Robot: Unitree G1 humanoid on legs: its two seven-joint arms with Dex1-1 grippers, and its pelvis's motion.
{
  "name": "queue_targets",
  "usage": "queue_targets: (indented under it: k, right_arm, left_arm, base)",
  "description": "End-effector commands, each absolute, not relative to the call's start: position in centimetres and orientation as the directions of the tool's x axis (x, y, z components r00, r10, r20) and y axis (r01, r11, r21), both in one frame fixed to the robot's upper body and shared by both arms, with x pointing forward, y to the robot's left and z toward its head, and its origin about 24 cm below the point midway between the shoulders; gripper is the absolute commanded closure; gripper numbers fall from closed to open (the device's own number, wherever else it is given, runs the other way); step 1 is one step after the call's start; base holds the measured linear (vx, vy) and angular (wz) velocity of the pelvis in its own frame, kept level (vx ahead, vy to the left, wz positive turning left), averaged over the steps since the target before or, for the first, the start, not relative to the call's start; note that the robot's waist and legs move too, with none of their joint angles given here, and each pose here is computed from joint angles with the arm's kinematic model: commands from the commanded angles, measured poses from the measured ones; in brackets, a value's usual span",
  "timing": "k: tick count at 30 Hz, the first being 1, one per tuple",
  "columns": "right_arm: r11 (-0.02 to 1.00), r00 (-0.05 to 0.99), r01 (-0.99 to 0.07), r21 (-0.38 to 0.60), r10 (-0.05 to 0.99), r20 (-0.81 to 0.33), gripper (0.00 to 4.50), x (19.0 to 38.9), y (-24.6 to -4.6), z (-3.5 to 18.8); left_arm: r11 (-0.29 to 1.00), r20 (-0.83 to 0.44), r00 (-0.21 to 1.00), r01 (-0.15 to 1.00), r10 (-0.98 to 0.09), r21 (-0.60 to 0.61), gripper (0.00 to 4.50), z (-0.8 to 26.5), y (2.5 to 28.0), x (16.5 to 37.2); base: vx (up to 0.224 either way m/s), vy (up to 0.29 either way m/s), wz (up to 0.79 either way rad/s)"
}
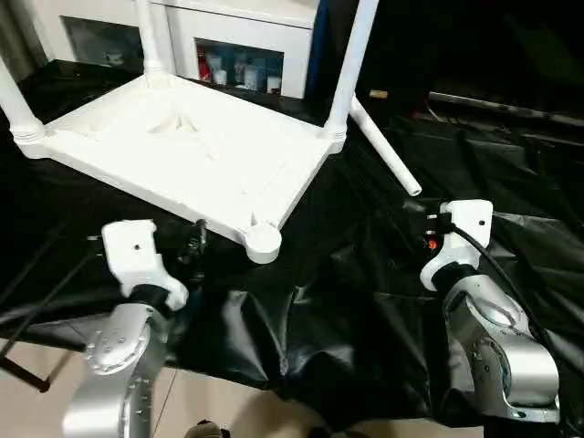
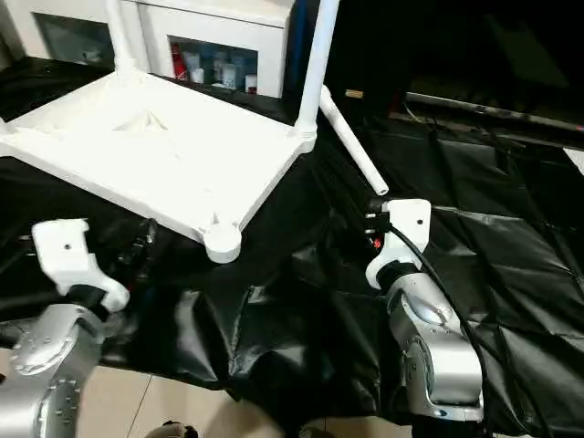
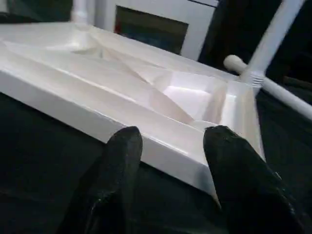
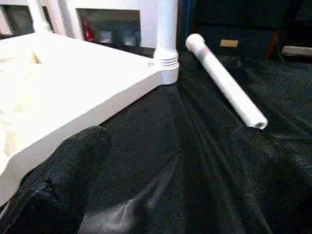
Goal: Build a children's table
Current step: Rotate table base
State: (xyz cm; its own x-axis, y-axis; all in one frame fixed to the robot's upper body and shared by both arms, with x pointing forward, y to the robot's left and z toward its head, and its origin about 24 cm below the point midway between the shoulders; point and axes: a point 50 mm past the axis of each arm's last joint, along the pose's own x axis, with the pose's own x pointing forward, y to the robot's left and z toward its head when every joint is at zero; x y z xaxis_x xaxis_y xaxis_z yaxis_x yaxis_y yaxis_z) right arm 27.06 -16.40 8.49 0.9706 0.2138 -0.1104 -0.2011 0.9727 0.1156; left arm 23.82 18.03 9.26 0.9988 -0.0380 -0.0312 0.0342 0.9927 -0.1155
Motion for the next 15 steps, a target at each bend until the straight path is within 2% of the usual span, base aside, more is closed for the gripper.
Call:
queue_targets:
  k: [1,3,4,8,12,15]
  right_arm:
    - [0.975,0.971,-0.198,0.098,0.209,-0.119,0.00,26.8,-16.4,8.7]
    - [0.986,0.976,-0.160,0.053,0.166,-0.141,0.00,26.9,-16.7,8.5]
    - [0.989,0.978,-0.147,0.000,0.146,-0.152,0.00,27.1,-16.9,8.5]
    - [0.987,0.974,-0.157,-0.035,0.149,-0.170,0.00,27.1,-17.0,8.3]
    - [0.987,0.973,-0.153,-0.042,0.143,-0.182,0.00,27.0,-17.1,8.2]
    - [0.997,0.983,-0.065,-0.035,0.058,-0.177,0.00,27.1,-17.7,8.0]
  left_arm:
    - [0.996,-0.027,1.000,0.005,-0.007,-0.088,1.78,9.4,18.1,24.0]
    - [0.998,-0.030,0.999,-0.038,0.036,-0.041,1.73,9.4,18.2,24.5]
    - [0.999,-0.027,0.999,-0.036,0.035,-0.031,1.53,9.5,18.0,24.9]
    - [0.998,-0.034,0.999,-0.012,0.014,0.056,1.23,9.7,17.5,25.2]
    - [0.999,-0.033,0.999,-0.007,0.008,0.046,0.88,9.7,17.1,25.3]
    - [1.000,-0.035,0.999,-0.008,0.008,0.004,0.60,9.7,17.0,25.2]
  base:
    - [0.000,0.000,0.00]
    - [0.000,0.000,0.00]
    - [0.000,0.000,0.00]
    - [-0.006,-0.007,0.06]
    - [0.027,-0.119,0.55]
    - [0.025,-0.246,0.42]
